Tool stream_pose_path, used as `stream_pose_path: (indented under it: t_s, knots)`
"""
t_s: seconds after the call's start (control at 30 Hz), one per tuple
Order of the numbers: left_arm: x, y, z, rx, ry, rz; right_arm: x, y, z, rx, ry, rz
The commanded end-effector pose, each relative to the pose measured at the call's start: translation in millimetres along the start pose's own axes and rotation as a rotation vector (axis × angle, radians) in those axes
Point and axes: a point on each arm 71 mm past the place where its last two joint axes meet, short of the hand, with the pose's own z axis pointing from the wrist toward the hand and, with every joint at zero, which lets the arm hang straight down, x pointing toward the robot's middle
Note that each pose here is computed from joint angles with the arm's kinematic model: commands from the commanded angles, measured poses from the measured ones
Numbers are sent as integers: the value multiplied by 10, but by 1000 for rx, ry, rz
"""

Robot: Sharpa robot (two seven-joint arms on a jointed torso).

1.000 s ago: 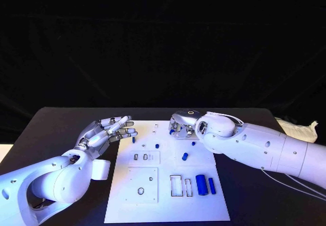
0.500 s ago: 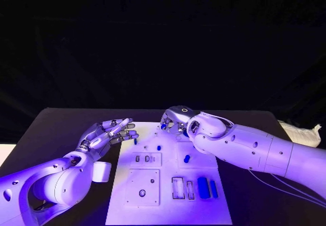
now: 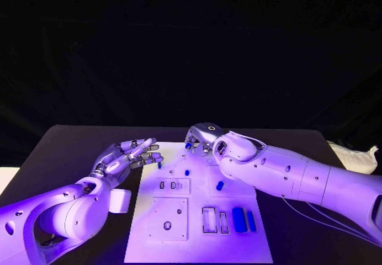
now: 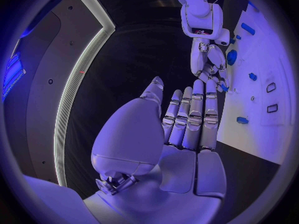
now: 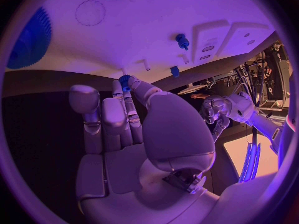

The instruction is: Assemble the parts on the task board

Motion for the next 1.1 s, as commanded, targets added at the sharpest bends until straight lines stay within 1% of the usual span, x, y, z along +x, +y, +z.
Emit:
stream_pose_path:
  t_s: [0.03, 0.17, 0.5, 0.87, 1.03, 1.1]
  knots:
    - [25, -10, 6, 5, 14, -8, 5, 7, 12, 15, 0, -20]
    - [28, -10, 6, 4, 15, -9, 18, 5, 24, 22, 8, -33]
    - [30, -11, 3, 3, 16, -9, 67, 13, 39, 24, 50, -48]
    - [29, -9, 5, -2, 14, -9, 89, 5, 55, 33, 54, -52]
    - [26, -8, 6, -4, 13, -10, 87, -5, 56, 36, 46, -45]
    - [24, -9, 6, -4, 13, -10, 79, -12, 54, 39, 32, -39]
